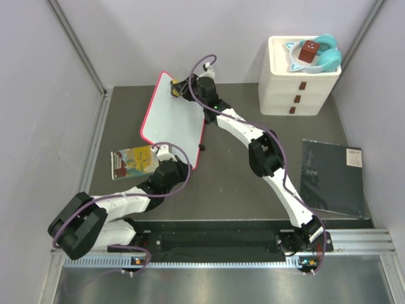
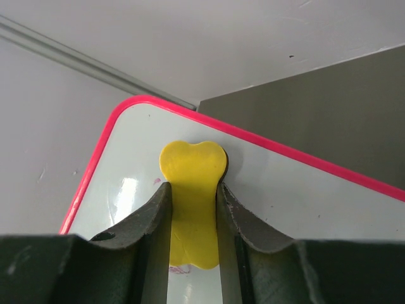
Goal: Erase the whiteboard
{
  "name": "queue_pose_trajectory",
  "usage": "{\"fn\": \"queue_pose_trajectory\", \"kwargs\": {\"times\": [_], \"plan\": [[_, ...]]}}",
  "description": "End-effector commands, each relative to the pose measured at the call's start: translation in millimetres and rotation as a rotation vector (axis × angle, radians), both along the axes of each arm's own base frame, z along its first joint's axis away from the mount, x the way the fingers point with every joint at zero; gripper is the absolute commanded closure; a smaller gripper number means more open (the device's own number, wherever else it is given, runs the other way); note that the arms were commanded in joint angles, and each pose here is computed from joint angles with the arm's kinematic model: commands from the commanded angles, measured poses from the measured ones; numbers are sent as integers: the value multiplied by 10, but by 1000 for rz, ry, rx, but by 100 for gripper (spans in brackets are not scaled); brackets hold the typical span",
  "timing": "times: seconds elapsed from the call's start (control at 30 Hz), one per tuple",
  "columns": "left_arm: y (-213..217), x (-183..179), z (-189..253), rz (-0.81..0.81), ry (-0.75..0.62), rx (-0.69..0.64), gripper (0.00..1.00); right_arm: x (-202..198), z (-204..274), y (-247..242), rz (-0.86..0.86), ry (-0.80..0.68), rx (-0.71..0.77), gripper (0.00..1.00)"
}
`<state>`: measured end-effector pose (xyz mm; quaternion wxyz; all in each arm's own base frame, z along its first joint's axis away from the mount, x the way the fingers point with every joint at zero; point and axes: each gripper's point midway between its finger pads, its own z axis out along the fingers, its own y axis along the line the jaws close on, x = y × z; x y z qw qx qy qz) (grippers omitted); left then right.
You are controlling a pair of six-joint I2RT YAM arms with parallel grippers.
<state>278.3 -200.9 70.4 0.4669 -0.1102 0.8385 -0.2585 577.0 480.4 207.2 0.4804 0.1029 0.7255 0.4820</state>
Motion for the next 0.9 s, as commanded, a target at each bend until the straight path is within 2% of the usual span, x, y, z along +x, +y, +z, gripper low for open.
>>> {"fn": "queue_pose_trajectory", "kwargs": {"times": [0.0,0.37,0.73,0.87], "plan": [[34,-661,-701,-248,278,235,100,-275,-417,249,107,57,-91,100],[221,-797,-902,-144,406,259,100,-816,17,586,245,-19,-82,100],[187,-823,-942,-172,426,266,100,-899,187,728,272,-77,-51,100],[162,-847,-944,-188,419,279,100,-597,19,607,113,-73,-74,100]]}}
